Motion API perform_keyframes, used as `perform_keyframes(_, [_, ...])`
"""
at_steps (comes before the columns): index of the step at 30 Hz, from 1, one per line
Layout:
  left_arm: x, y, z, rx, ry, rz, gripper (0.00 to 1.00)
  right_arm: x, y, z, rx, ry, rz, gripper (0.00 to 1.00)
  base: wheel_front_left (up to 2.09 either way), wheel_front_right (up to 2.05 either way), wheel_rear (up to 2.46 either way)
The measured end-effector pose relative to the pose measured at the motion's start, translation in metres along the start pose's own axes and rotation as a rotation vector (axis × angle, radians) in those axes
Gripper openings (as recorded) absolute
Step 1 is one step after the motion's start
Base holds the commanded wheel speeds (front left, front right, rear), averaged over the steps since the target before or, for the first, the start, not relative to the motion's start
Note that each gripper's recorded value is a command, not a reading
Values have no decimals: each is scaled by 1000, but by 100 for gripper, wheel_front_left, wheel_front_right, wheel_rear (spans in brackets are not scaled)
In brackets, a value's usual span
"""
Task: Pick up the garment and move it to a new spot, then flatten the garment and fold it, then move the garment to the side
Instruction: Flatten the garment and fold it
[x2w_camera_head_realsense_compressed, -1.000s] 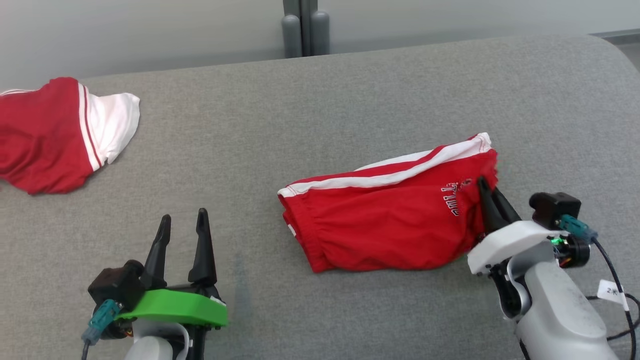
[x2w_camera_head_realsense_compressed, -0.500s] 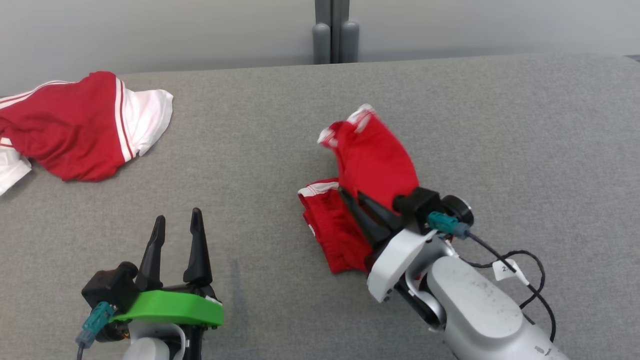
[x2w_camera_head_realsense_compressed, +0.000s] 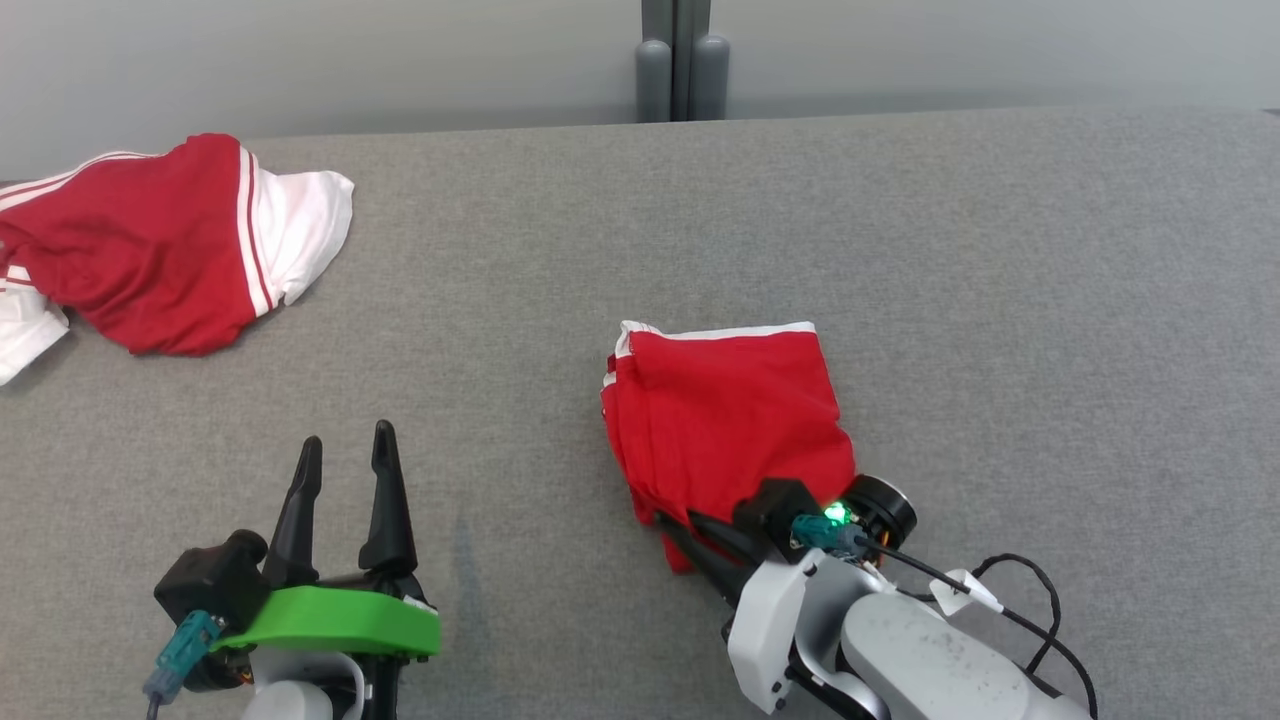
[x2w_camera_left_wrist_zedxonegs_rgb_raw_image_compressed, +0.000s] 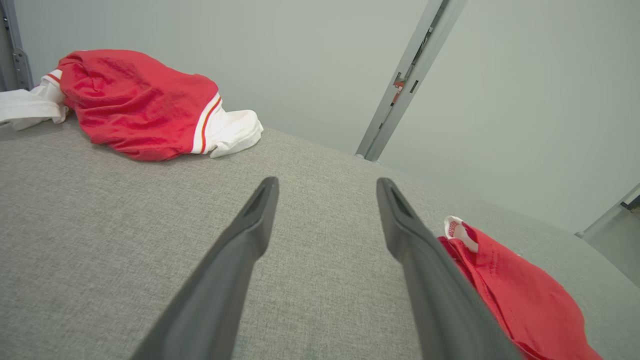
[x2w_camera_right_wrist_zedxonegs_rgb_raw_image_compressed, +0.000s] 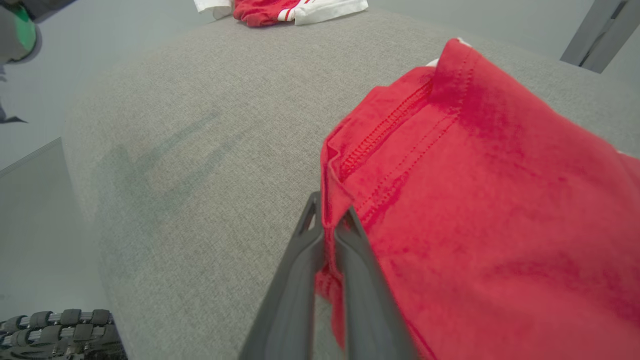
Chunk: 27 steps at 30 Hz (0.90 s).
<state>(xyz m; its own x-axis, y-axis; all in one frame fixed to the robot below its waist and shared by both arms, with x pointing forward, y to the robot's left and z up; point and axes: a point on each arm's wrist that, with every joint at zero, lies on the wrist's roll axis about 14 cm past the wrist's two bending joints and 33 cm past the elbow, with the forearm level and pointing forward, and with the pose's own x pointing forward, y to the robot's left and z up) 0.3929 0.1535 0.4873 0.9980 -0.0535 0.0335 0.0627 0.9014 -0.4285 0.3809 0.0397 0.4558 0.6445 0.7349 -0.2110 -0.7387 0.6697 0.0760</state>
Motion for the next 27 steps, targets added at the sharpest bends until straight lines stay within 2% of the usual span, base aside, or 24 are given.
perform_keyframes(2, [1,-1,-1,0,2,-4,100,-1,3,-3,4,7,6,2,0,0,0])
perform_keyframes(3, [1,-2,-1,-1,4,-6,100,-2,4,-4,11,9,7,38,0,0,0])
perform_keyframes(4, [1,-3,-2,-1,6,-9,100,-3,5,-5,13,9,8,59,0,0,0])
perform_keyframes(5, [1,-4,-3,-2,8,-12,100,-3,6,-6,12,7,10,100,0,0,0])
perform_keyframes(11, [1,-8,-5,-3,14,-22,100,-5,11,3,16,-47,17,100,0,0,0])
perform_keyframes(16, [-2,-12,-6,1,20,-35,100,-9,-1,27,16,-143,-27,100,0,0,0])
perform_keyframes(23, [-3,-29,-3,26,10,-90,100,-37,-54,82,-5,-341,-215,100,0,0,0])
perform_keyframes(27, [-5,-39,-3,52,10,-125,100,-63,-86,90,-33,-381,-346,100,0,0,0])
